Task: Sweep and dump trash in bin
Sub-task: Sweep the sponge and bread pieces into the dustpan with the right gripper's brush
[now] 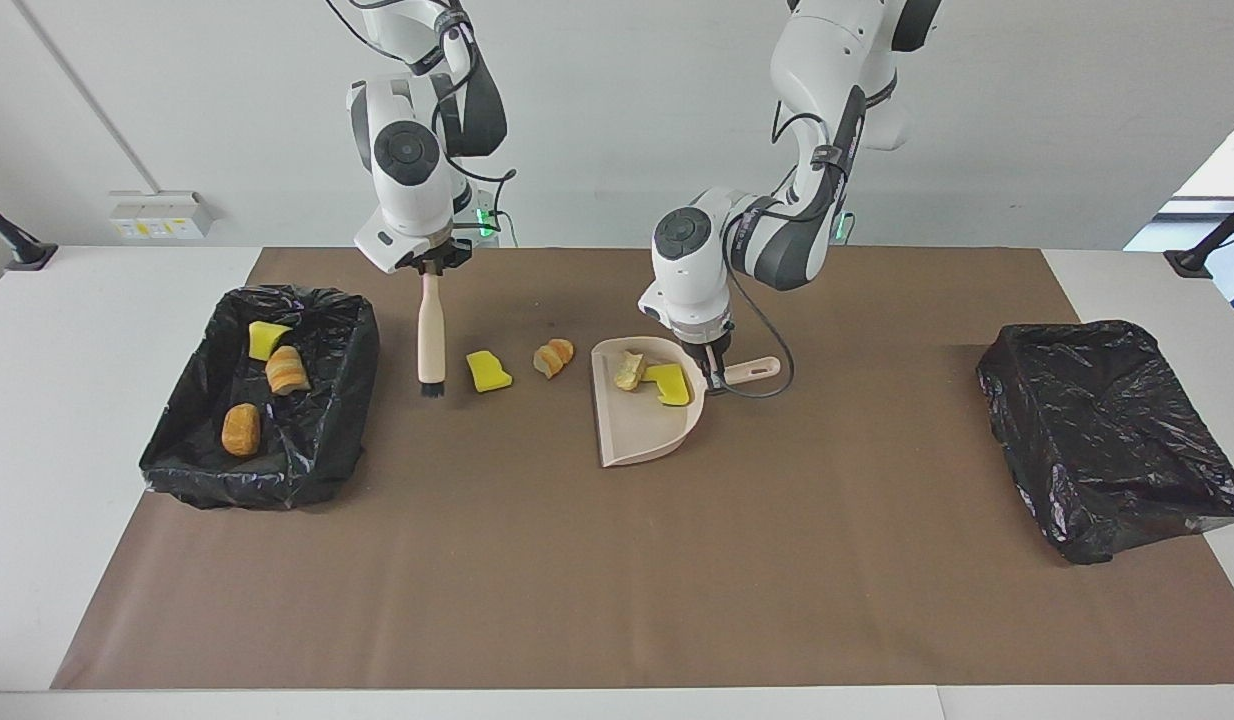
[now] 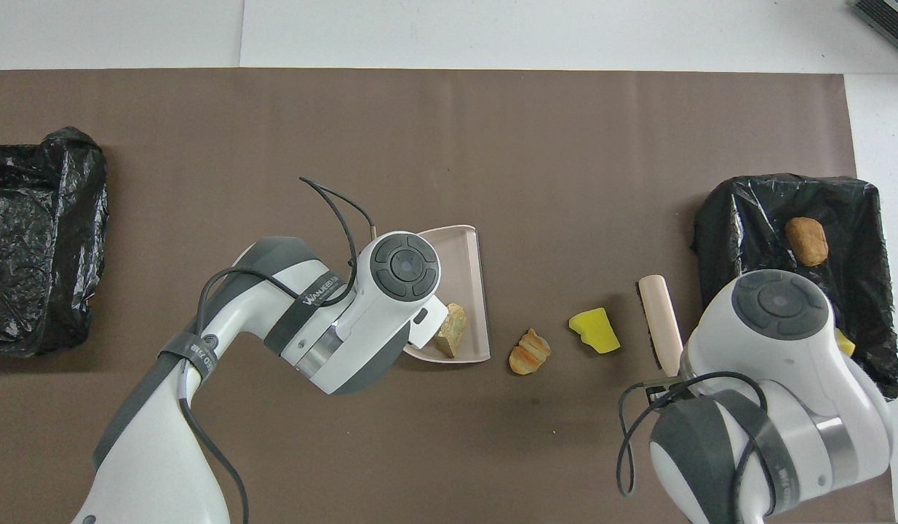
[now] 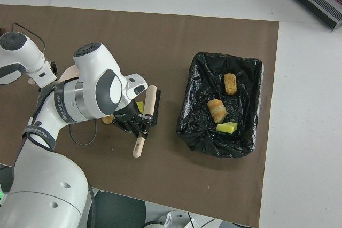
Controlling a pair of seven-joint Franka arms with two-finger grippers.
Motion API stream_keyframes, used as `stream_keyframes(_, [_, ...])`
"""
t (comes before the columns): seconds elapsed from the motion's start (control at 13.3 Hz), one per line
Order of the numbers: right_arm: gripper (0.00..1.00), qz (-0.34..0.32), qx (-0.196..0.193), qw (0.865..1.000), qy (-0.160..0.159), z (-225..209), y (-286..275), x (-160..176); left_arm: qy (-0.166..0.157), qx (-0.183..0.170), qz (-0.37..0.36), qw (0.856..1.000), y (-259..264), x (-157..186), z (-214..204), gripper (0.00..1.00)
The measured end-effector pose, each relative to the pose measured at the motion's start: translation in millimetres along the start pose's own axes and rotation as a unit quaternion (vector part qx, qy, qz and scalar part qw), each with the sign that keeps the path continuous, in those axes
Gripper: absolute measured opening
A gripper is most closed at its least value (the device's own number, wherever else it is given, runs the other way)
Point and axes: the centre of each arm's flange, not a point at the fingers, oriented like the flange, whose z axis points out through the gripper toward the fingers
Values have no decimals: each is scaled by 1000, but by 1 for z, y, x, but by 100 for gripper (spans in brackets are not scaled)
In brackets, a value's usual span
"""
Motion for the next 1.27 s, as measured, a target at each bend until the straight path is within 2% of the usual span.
stream_keyframes(0.15, [26, -1, -4, 1000, -9, 12, -2, -4, -21, -3, -17, 1000, 5, -6, 1, 33])
stream_keyframes(0.37, [26, -17, -2, 1000, -7, 31, -20, -10, -31, -3, -53, 998, 20, -6, 4, 33])
stream_keyframes(0.6, [26, -30, 56, 998, -18, 39, -47, -16, -42, 4, -52, 998, 27, -10, 5, 33])
stream_keyframes(0.9, [26, -62, 118, 991, -6, 43, -108, -28, -53, 10, -39, 998, 44, -8, 6, 33])
stream_keyframes(1.27, [26, -73, 253, 965, 10, 29, -167, -40, -58, 7, -37, 998, 52, -14, 10, 33])
